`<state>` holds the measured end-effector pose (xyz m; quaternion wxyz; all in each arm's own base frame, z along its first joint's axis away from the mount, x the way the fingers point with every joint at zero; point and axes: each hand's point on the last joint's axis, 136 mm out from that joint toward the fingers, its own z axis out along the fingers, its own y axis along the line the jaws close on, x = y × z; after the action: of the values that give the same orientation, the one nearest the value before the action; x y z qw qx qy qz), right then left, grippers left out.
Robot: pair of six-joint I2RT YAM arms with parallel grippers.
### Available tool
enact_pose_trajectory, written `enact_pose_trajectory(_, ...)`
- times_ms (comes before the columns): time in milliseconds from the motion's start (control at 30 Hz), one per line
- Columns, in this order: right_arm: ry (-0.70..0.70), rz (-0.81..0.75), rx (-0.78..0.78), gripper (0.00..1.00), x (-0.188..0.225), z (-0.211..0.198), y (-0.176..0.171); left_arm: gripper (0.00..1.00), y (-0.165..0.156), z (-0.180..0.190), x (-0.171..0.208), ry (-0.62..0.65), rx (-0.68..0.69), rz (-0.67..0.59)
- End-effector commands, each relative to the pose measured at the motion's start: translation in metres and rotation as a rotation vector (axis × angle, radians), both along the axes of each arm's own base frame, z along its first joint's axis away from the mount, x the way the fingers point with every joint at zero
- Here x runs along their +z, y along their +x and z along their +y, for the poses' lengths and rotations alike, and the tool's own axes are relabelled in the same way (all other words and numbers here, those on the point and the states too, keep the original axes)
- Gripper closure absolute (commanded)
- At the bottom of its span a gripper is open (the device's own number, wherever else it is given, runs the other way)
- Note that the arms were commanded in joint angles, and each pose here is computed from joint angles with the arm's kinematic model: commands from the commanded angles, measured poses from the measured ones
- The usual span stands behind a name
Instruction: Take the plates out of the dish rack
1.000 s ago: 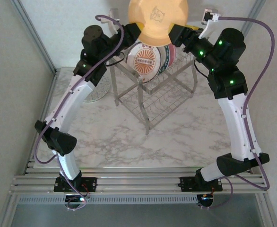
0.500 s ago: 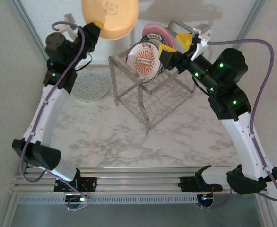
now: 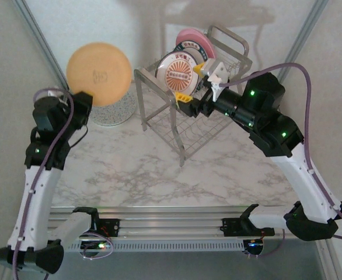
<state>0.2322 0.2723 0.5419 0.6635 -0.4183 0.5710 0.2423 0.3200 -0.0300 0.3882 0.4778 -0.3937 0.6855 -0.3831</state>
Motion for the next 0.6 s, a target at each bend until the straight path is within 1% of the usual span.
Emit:
enact_pose_trajectory(0,-0.025,-0.036,-0.003,0.15,0.000,-0.005,-0.010,1.00,-0.027,0.010,-0.066,-0.013,0.056,0.196)
enact_pose_trajectory(67,-0.029,-0.036,0.022,0.15,-0.002,-0.002,-0.014,1.00,-0.039,0.010,-0.105,-0.033,0.063,0.268)
enact_pose_trajectory(167,-0.042,-0.039,0.062,0.14,-0.006,0.002,-0.021,1.00,-0.048,0.006,-0.153,-0.058,0.055,0.343)
enact_pose_trajectory(333,-0.058,-0.015,0.118,0.13,-0.009,0.004,-0.031,1.00,-0.051,0.000,-0.213,-0.092,0.032,0.411)
enact_pose_trajectory(467,-0.063,0.014,0.106,0.13,-0.016,0.002,-0.031,1.00,-0.052,-0.007,-0.260,-0.127,0.011,0.478)
enact_pose_trajectory(567,-0.060,0.028,0.098,0.13,-0.018,0.002,-0.030,1.00,-0.051,-0.006,-0.278,-0.127,0.016,0.497)
